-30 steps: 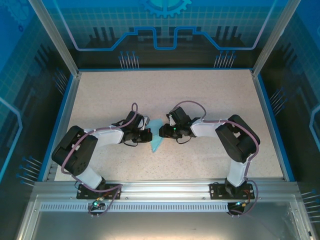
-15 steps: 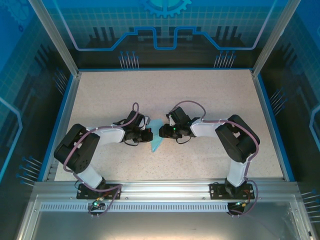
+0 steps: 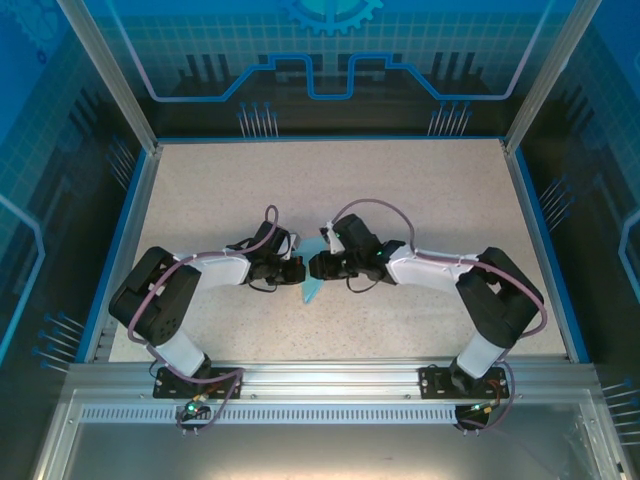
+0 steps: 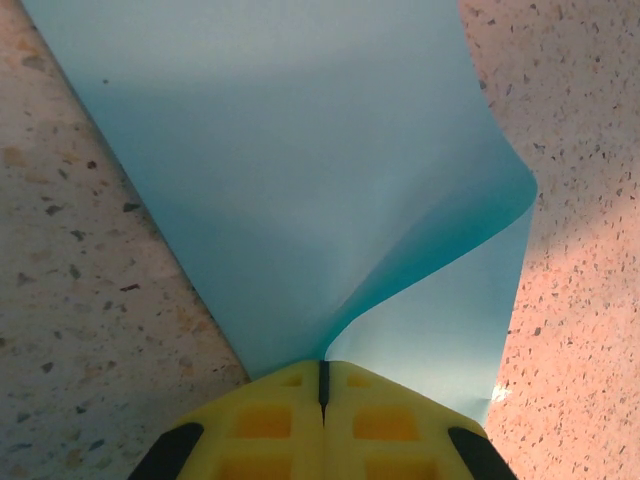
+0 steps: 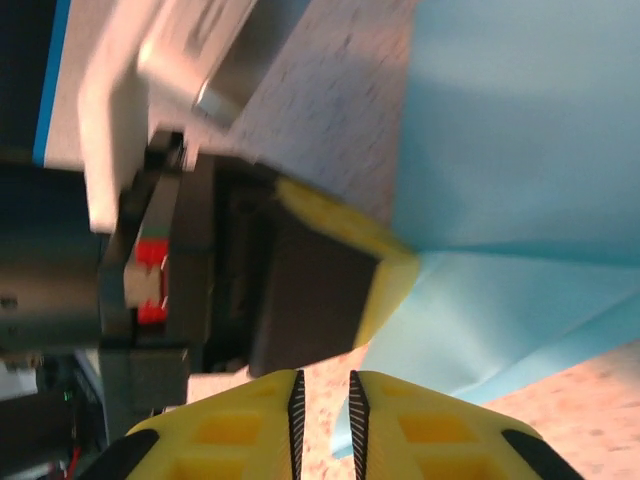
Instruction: Fold a paper plane with a square sheet of paper (pick it up from the middle)
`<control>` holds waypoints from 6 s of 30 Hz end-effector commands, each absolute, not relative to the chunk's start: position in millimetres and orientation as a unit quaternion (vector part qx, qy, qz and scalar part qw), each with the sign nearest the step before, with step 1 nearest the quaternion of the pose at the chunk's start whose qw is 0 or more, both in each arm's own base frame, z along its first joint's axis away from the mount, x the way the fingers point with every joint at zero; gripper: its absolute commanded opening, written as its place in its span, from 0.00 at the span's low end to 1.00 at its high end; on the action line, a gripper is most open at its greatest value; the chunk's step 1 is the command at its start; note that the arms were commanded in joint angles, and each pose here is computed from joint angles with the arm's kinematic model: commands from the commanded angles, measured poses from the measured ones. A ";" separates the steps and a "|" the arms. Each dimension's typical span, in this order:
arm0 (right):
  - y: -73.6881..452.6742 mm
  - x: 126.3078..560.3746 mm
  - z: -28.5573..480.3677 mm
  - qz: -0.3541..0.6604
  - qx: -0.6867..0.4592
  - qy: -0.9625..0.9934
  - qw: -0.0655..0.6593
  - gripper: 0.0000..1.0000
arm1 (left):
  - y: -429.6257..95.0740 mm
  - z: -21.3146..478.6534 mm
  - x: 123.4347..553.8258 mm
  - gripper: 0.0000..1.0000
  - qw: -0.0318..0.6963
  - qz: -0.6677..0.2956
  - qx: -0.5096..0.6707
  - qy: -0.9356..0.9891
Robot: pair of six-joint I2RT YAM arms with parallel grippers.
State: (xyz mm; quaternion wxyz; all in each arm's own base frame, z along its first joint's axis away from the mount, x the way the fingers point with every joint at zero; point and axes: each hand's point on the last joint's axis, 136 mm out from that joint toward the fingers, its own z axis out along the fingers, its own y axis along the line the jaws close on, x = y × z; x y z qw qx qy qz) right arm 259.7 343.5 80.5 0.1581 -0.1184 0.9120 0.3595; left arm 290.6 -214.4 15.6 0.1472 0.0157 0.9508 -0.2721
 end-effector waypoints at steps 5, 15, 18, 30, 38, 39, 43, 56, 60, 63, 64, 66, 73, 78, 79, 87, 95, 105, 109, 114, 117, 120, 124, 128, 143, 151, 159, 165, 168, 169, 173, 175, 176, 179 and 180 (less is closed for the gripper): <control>364.3 222.6 45.3 0.380 -0.131 0.911 0.090 0.12 | -213.1 11.4 286.9 0.00 0.139 -0.267 0.008 0.954; 357.8 212.5 15.3 0.360 -0.120 0.923 0.059 0.10 | -211.9 10.5 285.8 0.00 0.141 -0.267 0.006 0.953; 357.0 212.4 12.0 0.357 -0.117 0.925 0.056 0.10 | -212.0 10.4 285.9 0.00 0.141 -0.267 0.006 0.953; 348.4 212.4 3.1 0.338 -0.105 0.934 0.050 0.10 | -212.7 12.8 287.4 0.00 0.143 -0.268 0.006 0.953; 338.1 208.7 -10.8 0.307 -0.094 0.947 0.031 0.10 | -211.5 14.8 291.2 0.00 0.149 -0.263 0.003 0.953; 336.0 208.0 -13.1 0.301 -0.092 0.949 0.028 0.10 | -211.6 14.9 291.2 0.00 0.149 -0.263 0.003 0.953; 330.9 205.6 -18.4 0.289 -0.086 0.953 0.020 0.10 | -210.3 21.3 296.2 0.00 0.157 -0.258 -0.003 0.953; 325.1 204.3 -26.0 0.277 -0.071 0.958 0.008 0.09 | -203.9 59.3 303.6 0.18 0.209 -0.274 -0.048 0.938; 323.5 203.9 -27.6 0.274 -0.068 0.959 0.004 0.09 | -209.2 53.2 289.4 0.10 0.191 -0.302 -0.043 0.933; 321.9 203.2 -29.0 0.271 -0.065 0.961 0.002 0.09 | -213.7 51.9 282.4 0.07 0.186 -0.324 -0.036 0.927; 321.5 203.4 -29.6 0.269 -0.063 0.961 0.001 0.09 | -215.5 51.9 281.0 0.07 0.185 -0.331 -0.033 0.925; 319.5 203.2 -31.0 0.265 -0.058 0.962 0.000 0.09 | -217.2 53.7 279.6 0.07 0.189 -0.340 -0.031 0.921; 311.8 205.1 -36.3 0.251 -0.036 0.967 -0.008 0.09 | -206.2 70.8 283.7 0.15 0.241 -0.334 -0.040 0.910; 307.1 204.7 -40.6 0.243 -0.019 0.970 -0.015 0.09 | -205.8 81.0 278.2 0.16 0.260 -0.352 -0.033 0.899; 306.1 205.0 -41.5 0.241 -0.014 0.970 -0.018 0.09 | -207.4 80.9 276.0 0.15 0.258 -0.358 -0.029 0.897; 306.4 207.9 -43.6 0.236 0.008 0.971 -0.028 0.09 | -224.4 70.2 265.7 0.08 0.234 -0.378 0.007 0.895; 307.9 209.7 -41.1 0.239 0.010 0.971 -0.025 0.08 | -226.7 52.4 274.8 0.04 0.224 -0.355 0.003 0.908; 307.0 210.2 -37.8 0.243 0.007 0.970 -0.020 0.09 | -221.9 28.4 288.5 0.02 0.212 -0.313 -0.018 0.926; 313.4 213.9 -29.8 0.261 -0.002 0.965 -0.008 0.09 | -217.5 19.5 287.9 0.00 0.202 -0.294 -0.023 0.934; 324.1 218.7 -12.6 0.303 -0.022 0.953 0.015 0.09 | -214.1 9.0 283.9 0.00 0.186 -0.280 -0.024 0.941; 335.8 225.0 5.7 0.335 -0.042 0.941 0.036 0.10 | -213.2 3.9 282.1 0.00 0.178 -0.275 -0.025 0.944; 344.9 224.4 18.2 0.352 -0.068 0.932 0.045 0.10 | -212.1 1.4 280.9 0.00 0.172 -0.272 -0.028 0.946; 356.0 218.0 22.0 0.353 -0.096 0.930 0.043 0.09 | -211.9 0.9 280.3 0.00 0.170 -0.271 -0.030 0.947; 354.7 211.9 11.3 0.347 -0.091 0.933 0.031 0.09 | -211.5 1.2 281.1 0.00 0.171 -0.271 -0.032 0.947; 361.5 208.2 24.6 0.369 -0.120 0.920 0.042 0.09 | -210.3 0.4 281.5 0.00 0.169 -0.267 -0.038 0.948; 351.6 203.6 -1.4 0.336 -0.098 0.937 0.009 0.09 | -210.6 0.1 281.7 0.00 0.168 -0.267 -0.039 0.948; 337.6 230.5 41.3 0.357 -0.090 0.926 0.084 0.08 | -210.2 3.2 281.0 0.00 0.170 -0.268 -0.039 0.947; 326.4 253.5 43.6 0.354 -0.078 0.926 0.102 0.09 | -210.7 4.2 281.6 0.00 0.170 -0.268 -0.037 0.948; 331.0 260.6 41.8 0.349 -0.082 0.928 0.100 0.09 | -210.9 3.9 281.4 0.00 0.169 -0.268 -0.036 0.948; 332.4 261.9 39.7 0.348 -0.083 0.929 0.098 0.09 | -210.8 4.0 281.6 0.00 0.169 -0.268 -0.037 0.948; 335.6 265.9 34.2 0.345 -0.081 0.930 0.095 0.09 | -212.0 5.6 282.3 0.00 0.170 -0.270 -0.036 0.947; 335.7 268.2 31.9 0.339 -0.079 0.932 0.096 0.09 | -212.9 6.6 282.2 0.00 0.169 -0.272 -0.035 0.947; 334.1 268.6 30.2 0.334 -0.077 0.935 0.094 0.08 | -213.3 7.3 282.5 0.00 0.169 -0.273 -0.035 0.946; 327.7 269.6 22.4 0.314 -0.064 0.943 0.089 0.09 | -214.0 9.3 283.6 0.00 0.171 -0.275 -0.033 0.945; 325.1 268.4 18.3 0.308 -0.059 0.946 0.086 0.08 | -214.1 9.3 283.2 0.00 0.171 -0.275 -0.033 0.946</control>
